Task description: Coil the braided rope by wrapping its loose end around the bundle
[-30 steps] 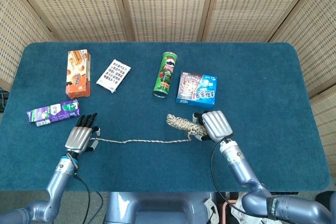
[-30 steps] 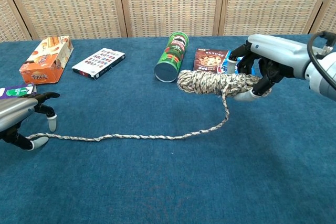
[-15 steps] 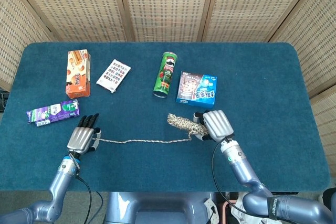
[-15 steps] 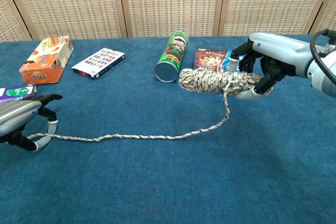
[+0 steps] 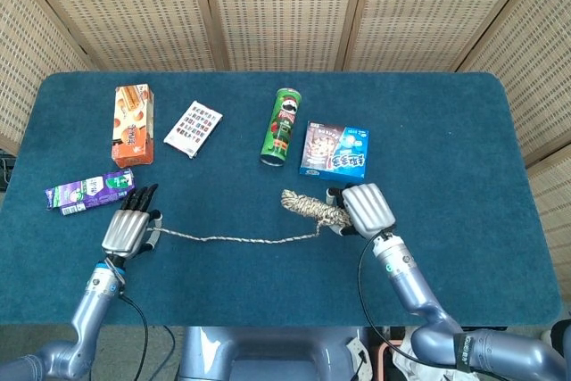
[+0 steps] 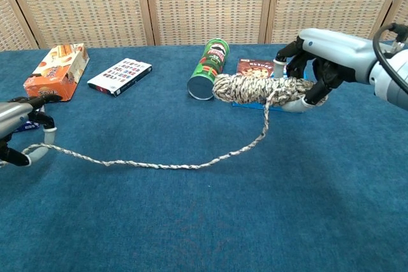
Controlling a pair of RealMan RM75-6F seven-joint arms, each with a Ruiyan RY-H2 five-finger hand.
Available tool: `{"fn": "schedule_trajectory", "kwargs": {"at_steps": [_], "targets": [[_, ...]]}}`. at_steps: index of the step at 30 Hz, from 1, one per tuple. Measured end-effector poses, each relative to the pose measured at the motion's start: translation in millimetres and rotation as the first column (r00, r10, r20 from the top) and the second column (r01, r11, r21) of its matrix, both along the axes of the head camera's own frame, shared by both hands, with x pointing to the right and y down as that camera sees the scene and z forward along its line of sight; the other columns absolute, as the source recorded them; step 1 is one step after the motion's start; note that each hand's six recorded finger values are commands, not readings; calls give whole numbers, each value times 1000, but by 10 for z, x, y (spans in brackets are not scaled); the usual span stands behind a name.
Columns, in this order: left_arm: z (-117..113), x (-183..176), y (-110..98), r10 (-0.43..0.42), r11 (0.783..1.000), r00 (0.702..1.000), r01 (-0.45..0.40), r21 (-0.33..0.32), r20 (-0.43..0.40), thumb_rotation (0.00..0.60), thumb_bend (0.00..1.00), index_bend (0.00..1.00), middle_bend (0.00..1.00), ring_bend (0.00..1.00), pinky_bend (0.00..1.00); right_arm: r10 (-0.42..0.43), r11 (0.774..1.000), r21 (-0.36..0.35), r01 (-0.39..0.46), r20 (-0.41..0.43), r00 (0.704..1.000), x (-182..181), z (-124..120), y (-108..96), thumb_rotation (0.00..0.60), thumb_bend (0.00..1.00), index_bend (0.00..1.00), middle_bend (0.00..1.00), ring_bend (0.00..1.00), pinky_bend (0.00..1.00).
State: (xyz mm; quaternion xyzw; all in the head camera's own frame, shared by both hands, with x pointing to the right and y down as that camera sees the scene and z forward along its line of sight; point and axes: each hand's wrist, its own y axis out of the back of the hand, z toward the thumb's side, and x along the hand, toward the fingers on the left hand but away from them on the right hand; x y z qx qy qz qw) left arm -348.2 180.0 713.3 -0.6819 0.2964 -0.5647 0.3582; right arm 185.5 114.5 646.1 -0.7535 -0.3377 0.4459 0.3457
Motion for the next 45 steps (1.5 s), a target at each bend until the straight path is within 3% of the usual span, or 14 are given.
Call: {"fn": "schedule_trajectory", "kwargs": {"at_steps": [6,12,16,21,25,31,37,41,45], "targets": [[-372,-216,-137,36,996,999,-36,82,-3,600,503,735,0,0,0,-22,999,38,23,-25,999,-159,-83,-166,600,538,665,689,491,695],[-949,-308,-311,101,978,993,-87,191,-61,600,516,750,0,0,0,-79,994,67,85,-97,992,-384,-90,-279,600,538,669,689,490,695],[-1432,-187,-404,177,954,968,-125,274,-176,600,529,766,0,0,0,-103,992,54,111,-130,986,-540,-24,-295,600,538,671,689,491,699],[-1912,15,-552,239,929,936,-143,341,-258,600,536,780,0,0,0,-128,991,28,133,-145,981,-742,90,-272,600,538,671,689,490,719],[-2228,304,-817,275,910,904,-136,391,-327,600,546,785,0,0,0,-159,987,16,163,-140,977,-815,134,-221,600,538,671,689,491,719],[-2440,623,-1342,283,889,873,-83,451,-396,600,546,795,0,0,0,-226,974,-19,226,-80,971,-885,136,-118,600,541,673,690,491,719],[-2484,964,-1758,224,896,827,34,443,-515,600,554,796,0,0,0,-302,953,-22,302,9,953,-964,69,-21,600,546,674,691,491,719],[-2551,1204,-1944,209,887,802,86,454,-560,600,559,798,0,0,0,-349,937,2,349,-8,937,-950,68,7,600,548,678,692,491,724],[-2672,1365,-2069,204,868,799,119,482,-565,600,569,802,0,0,0,-380,924,12,381,-65,923,-890,119,19,600,548,679,693,491,726]]}}
